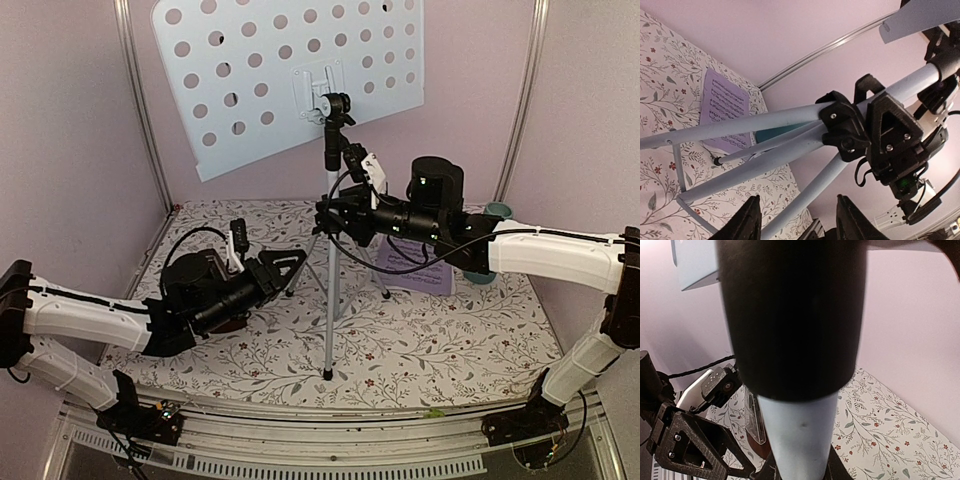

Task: Set up the instrument practice props
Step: Screw the knob on the music stand.

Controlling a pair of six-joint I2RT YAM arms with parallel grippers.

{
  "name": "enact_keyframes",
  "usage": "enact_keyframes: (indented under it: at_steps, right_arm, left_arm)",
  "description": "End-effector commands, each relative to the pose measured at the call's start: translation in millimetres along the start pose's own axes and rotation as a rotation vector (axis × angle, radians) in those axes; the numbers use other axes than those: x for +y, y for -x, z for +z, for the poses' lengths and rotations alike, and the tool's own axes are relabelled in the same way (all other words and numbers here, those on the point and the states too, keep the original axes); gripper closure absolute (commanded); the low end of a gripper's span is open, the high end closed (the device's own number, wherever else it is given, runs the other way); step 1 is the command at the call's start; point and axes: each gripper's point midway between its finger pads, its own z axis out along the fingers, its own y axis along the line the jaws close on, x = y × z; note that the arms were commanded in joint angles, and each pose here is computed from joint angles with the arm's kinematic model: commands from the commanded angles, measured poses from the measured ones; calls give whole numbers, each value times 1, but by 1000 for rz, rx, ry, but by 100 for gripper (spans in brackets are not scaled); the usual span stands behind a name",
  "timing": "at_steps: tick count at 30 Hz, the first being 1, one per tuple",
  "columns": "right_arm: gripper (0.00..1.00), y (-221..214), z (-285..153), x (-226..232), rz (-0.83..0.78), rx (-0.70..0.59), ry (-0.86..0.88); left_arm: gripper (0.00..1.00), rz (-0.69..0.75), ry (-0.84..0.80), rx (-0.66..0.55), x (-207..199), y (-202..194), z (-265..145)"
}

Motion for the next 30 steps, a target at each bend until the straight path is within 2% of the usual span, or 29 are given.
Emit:
enact_keyframes:
  at_steps: [1,12,21,30]
  right_arm:
    - [100,-112,7,16,104,325,53]
    - [100,-112,6,16,103,319,56]
    - [100,-113,7,17,107,319,59]
    - [100,-116,7,18,111,326,64]
  left_arm:
    - [48,-209,-70,-42,-14,12,-2]
    - [49,-370,-75,-70,-16,18,2]
    - [50,-445,-94,-77,-24,15,12]
    - [51,-481,-167,-108,-48,25,30]
